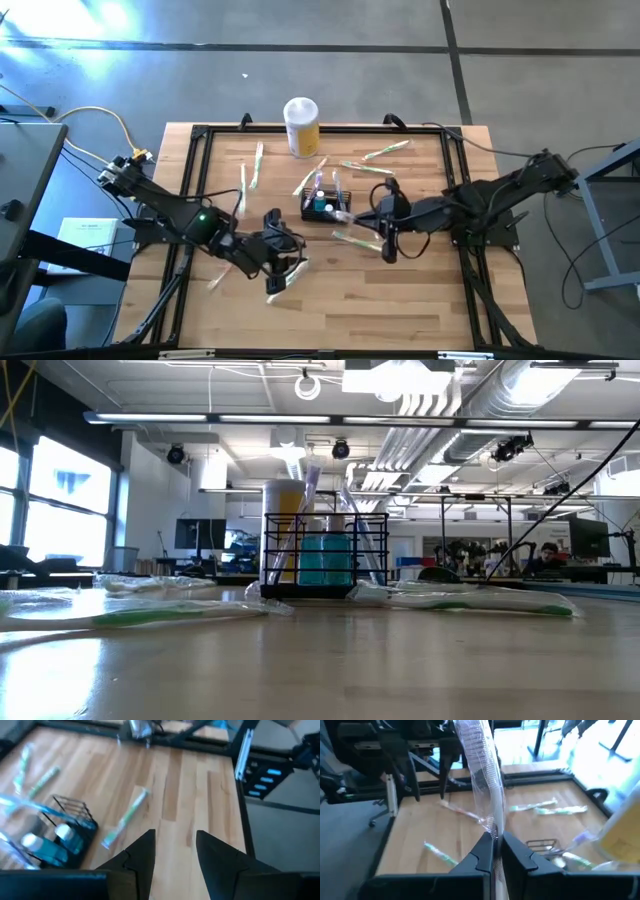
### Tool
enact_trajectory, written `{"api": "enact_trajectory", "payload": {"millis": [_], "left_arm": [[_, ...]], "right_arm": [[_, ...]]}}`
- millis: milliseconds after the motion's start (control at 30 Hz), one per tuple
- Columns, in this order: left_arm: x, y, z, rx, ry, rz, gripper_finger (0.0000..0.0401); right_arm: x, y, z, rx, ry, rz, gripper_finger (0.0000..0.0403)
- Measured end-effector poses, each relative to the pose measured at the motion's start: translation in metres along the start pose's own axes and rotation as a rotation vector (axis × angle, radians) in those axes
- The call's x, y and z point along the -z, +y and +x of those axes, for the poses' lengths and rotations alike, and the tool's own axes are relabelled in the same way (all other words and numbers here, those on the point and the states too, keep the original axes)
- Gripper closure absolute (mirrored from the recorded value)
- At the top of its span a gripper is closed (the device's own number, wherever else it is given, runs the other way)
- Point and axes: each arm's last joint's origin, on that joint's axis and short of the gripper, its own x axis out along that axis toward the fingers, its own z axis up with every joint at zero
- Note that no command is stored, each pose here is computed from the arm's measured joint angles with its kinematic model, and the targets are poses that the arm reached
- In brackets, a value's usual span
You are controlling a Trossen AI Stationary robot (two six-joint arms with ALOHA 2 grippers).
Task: Pick & Place toothbrushing station
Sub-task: Put the purple toothbrush into the left section wire organizer
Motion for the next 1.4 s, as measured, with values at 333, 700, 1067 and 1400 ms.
{"api": "enact_trajectory", "payload": {"millis": [333, 700, 1067, 1400], "left_arm": [[-0.049, -0.005, -0.032, 0.026, -0.202, 0.078, 0.0263], [-0.087, 0.019, -0.042, -0.024, -0.328, 0.121, 0.0263], [-0.109, 0.042, -0.031, 0.039, -0.432, 0.254, 0.0263], [-0.113, 0.052, -0.012, 0.055, -0.421, 0.261, 0.0263]], "right_arm": [[-0.019, -0.007, -0.013, -0.091, -0.142, -0.041, 0.0392], [-0.040, -0.002, -0.019, -0.279, -0.348, -0.086, 0.0392], [-0.041, -0.018, -0.012, -0.247, -0.309, -0.029, 0.0392], [-0.040, -0.033, -0.005, -0.251, -0.270, -0.024, 0.0392]]}}
